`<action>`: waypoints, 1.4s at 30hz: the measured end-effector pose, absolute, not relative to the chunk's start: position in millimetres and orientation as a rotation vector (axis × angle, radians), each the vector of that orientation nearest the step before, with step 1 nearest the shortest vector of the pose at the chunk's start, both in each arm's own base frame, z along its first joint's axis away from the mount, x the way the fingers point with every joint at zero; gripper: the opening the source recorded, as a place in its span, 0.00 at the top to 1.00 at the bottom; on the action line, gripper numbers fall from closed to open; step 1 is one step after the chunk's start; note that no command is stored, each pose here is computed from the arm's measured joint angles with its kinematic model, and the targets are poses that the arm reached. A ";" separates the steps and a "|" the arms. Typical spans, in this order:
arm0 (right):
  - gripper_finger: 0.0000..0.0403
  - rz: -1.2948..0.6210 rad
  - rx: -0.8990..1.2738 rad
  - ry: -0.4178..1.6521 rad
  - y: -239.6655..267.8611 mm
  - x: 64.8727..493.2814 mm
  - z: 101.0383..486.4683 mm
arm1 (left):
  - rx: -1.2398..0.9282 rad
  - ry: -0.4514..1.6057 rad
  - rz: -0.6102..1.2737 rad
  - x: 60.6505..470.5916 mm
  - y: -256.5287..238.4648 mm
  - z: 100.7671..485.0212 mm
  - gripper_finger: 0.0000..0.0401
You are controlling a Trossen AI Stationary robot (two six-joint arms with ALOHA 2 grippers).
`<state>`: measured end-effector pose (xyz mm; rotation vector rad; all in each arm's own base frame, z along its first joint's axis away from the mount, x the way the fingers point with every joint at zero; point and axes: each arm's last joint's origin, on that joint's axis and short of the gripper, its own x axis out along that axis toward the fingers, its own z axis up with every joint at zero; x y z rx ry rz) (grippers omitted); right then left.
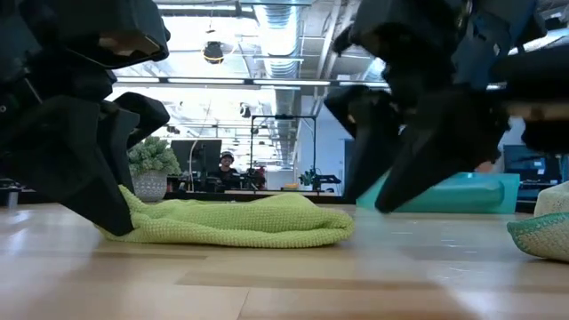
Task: Fold microfiber towels
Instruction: Stack the green microfiber cloth on top of the blue microfiber cloth in the blue bin
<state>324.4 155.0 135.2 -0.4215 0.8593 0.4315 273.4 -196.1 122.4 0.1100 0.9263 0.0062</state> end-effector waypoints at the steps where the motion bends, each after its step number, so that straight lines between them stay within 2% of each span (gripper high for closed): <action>1: 0.54 0.436 -0.419 0.839 157.1 324.6 137.5 | 0.115 0.926 0.004 273.4 -196.0 122.4 1.00; 5: 0.46 0.465 -0.433 0.752 168.2 327.2 139.2 | 0.119 0.926 0.003 273.8 -195.6 122.5 1.00; 9: 0.44 0.490 -0.504 0.712 179.4 328.3 127.2 | 0.118 0.924 0.002 274.0 -195.6 122.5 1.00; 16: 0.47 0.448 -0.507 0.744 177.8 332.0 110.3 | 0.117 0.935 -0.019 273.8 -196.1 122.3 1.00; 28: 0.54 0.407 -0.458 0.751 168.6 337.9 109.2 | 0.113 0.943 -0.037 273.7 -196.4 122.4 1.00; 36: 0.64 0.386 -0.414 0.767 164.4 341.8 101.5 | 0.111 0.945 -0.039 273.7 -196.5 122.4 1.00; 42: 0.84 0.369 -0.383 0.774 166.3 340.9 100.6 | 0.110 0.945 -0.041 273.7 -196.6 122.4 1.00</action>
